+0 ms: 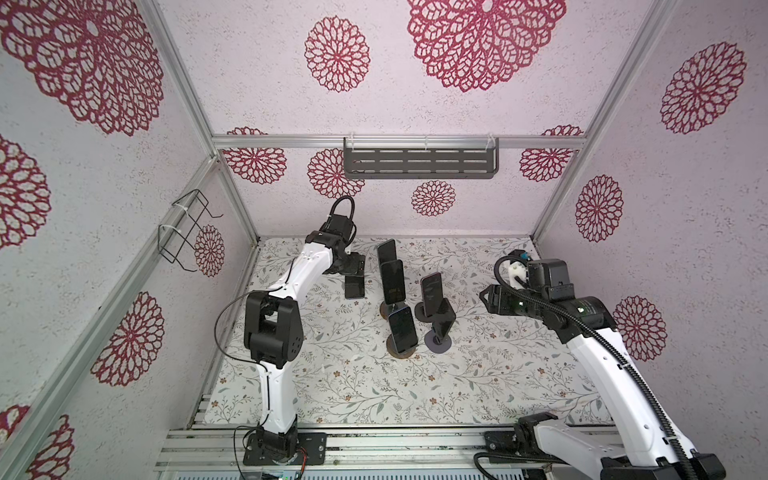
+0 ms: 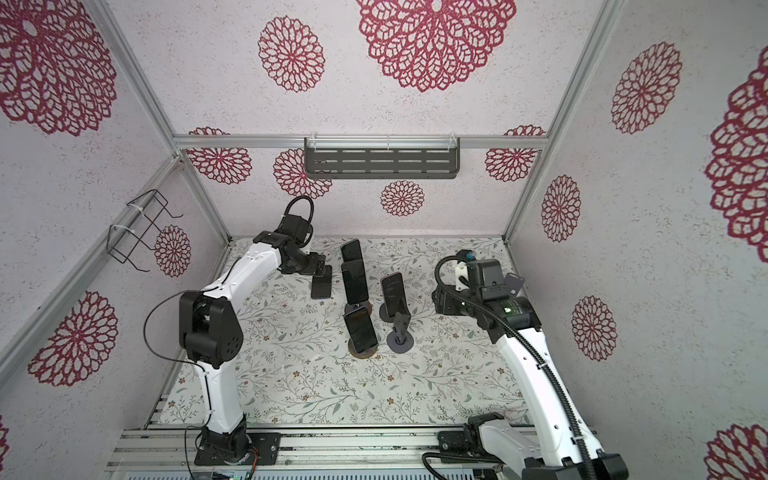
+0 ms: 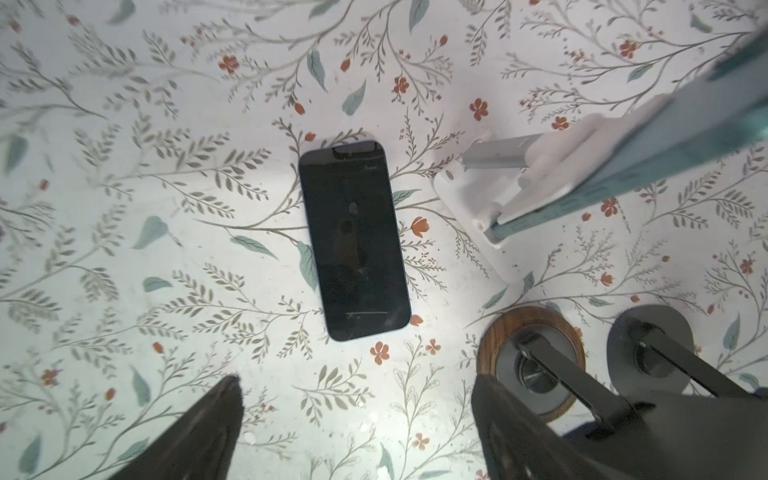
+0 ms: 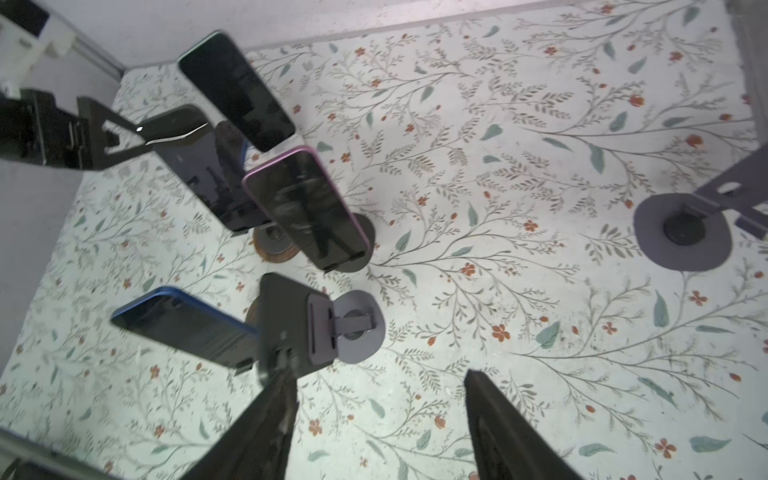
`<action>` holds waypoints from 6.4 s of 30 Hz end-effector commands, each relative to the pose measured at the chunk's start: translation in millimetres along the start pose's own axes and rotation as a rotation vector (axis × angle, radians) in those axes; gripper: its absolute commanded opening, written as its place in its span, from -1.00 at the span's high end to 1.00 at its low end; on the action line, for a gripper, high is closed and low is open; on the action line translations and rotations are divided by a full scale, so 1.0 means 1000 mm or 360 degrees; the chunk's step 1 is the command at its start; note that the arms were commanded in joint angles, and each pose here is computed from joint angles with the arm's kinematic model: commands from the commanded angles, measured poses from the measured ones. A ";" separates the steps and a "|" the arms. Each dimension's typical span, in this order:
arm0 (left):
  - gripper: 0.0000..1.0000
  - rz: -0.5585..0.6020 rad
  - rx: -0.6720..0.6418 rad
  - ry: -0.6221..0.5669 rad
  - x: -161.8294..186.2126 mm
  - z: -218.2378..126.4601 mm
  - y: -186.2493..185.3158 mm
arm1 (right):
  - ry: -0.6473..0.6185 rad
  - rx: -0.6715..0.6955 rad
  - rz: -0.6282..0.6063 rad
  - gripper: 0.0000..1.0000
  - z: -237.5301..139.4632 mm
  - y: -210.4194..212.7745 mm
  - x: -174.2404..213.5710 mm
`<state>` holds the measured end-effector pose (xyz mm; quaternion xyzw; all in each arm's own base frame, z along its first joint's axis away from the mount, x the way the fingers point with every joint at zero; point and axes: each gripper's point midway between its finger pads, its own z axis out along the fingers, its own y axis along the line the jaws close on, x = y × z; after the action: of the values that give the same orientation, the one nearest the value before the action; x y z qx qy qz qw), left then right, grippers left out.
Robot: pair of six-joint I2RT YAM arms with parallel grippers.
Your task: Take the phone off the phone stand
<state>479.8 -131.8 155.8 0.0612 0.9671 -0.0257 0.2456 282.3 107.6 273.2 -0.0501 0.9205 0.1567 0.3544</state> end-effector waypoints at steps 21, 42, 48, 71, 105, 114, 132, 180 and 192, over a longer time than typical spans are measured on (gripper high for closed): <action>-0.82 0.0480 0.0619 -0.0678 0.056 -0.185 -0.074 | 0.0353 0.0105 -0.0116 -0.21 0.036 0.047 0.034; -0.86 0.0493 0.0655 -0.0563 0.073 -0.169 -0.082 | 0.0448 0.0154 -0.0080 0.19 0.074 0.048 0.053; -0.86 0.0481 0.0651 -0.0574 0.070 -0.168 -0.082 | 0.0453 0.0142 -0.0080 0.37 0.080 0.049 0.055; -0.90 0.0506 0.0606 -0.0657 0.061 -0.179 -0.084 | 0.0341 0.0111 -0.0162 1.00 0.054 0.054 0.031; -1.00 0.1249 0.1141 -0.0707 0.065 -0.191 -0.255 | -0.0008 -0.0416 -0.0276 1.00 -0.045 0.107 -0.058; -1.00 0.1191 0.1241 -0.0677 0.055 -0.181 -0.279 | -0.0015 -0.0461 -0.0282 1.00 -0.044 0.112 -0.058; -0.89 0.1244 0.1221 -0.0748 0.052 -0.179 -0.285 | -0.0011 -0.0573 -0.0183 1.00 -0.044 0.114 -0.059; -0.37 0.1224 0.1166 -0.0768 0.045 -0.174 -0.286 | -0.0019 -0.0645 -0.0088 1.00 -0.042 0.107 -0.061; -0.07 0.1141 0.1133 -0.0795 0.036 -0.175 -0.284 | -0.0020 -0.0627 -0.0083 1.00 -0.039 0.103 -0.059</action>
<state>317.3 -392.3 288.1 0.4766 0.7282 -0.2840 0.4023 290.5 191.2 346.0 -0.1375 0.8851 0.3030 0.3254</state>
